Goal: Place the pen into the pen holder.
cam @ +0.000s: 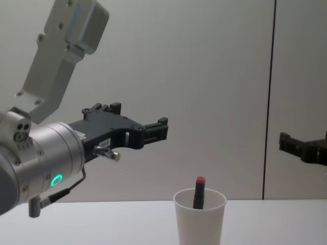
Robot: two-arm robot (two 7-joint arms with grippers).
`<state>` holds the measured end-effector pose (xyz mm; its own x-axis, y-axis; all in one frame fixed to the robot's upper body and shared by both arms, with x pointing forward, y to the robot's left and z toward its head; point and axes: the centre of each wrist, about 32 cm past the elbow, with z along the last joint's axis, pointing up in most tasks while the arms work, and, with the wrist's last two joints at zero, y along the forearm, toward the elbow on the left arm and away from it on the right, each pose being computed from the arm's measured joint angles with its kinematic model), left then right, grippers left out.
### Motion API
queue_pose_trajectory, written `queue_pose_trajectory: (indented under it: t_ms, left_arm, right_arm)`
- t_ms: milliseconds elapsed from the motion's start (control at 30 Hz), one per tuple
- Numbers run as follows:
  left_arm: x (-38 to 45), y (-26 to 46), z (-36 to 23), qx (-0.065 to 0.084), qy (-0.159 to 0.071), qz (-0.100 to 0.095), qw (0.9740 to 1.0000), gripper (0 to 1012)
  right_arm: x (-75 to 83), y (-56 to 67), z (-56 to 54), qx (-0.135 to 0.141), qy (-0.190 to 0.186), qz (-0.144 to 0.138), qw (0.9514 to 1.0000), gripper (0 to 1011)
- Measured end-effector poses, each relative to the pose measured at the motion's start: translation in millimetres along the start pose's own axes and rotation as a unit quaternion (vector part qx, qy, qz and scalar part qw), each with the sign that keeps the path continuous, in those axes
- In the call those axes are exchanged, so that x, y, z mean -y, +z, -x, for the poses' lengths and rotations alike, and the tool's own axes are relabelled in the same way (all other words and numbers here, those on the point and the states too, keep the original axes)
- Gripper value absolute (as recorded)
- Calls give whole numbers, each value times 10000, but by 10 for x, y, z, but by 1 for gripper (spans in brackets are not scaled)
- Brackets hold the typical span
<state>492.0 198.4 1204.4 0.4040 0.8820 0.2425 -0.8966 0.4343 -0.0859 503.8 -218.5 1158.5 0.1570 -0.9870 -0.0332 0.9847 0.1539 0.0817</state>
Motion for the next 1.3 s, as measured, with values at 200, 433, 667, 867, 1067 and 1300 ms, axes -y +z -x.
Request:
queue_pose_trajectory:
  t_ms: [200,433,667,867,1067,1300]
  left_arm:
    - [0,0,1,-1,0,0,10000,1004]
    - [-9,0,1,-39,-1,-54,10000,1004]
    - [-31,6,-11,-233,-33,-253,9994,1004]
    - [-49,7,-23,-466,-82,-492,9977,1004]
    - [-66,-1,-34,-735,-143,-790,9941,1004]
    - [-82,-16,-44,-1016,-218,-1144,9880,1004]
  right_arm:
    - [33,1,-16,-6,-40,34,10000,1001]
    - [55,3,-27,-7,-66,53,10000,1002]
    - [69,3,-34,-9,-81,66,9999,1002]
    - [75,4,-37,-9,-87,72,9999,1001]
    - [79,4,-39,-11,-93,74,9999,1002]
    - [81,3,-41,-11,-97,78,9999,1002]
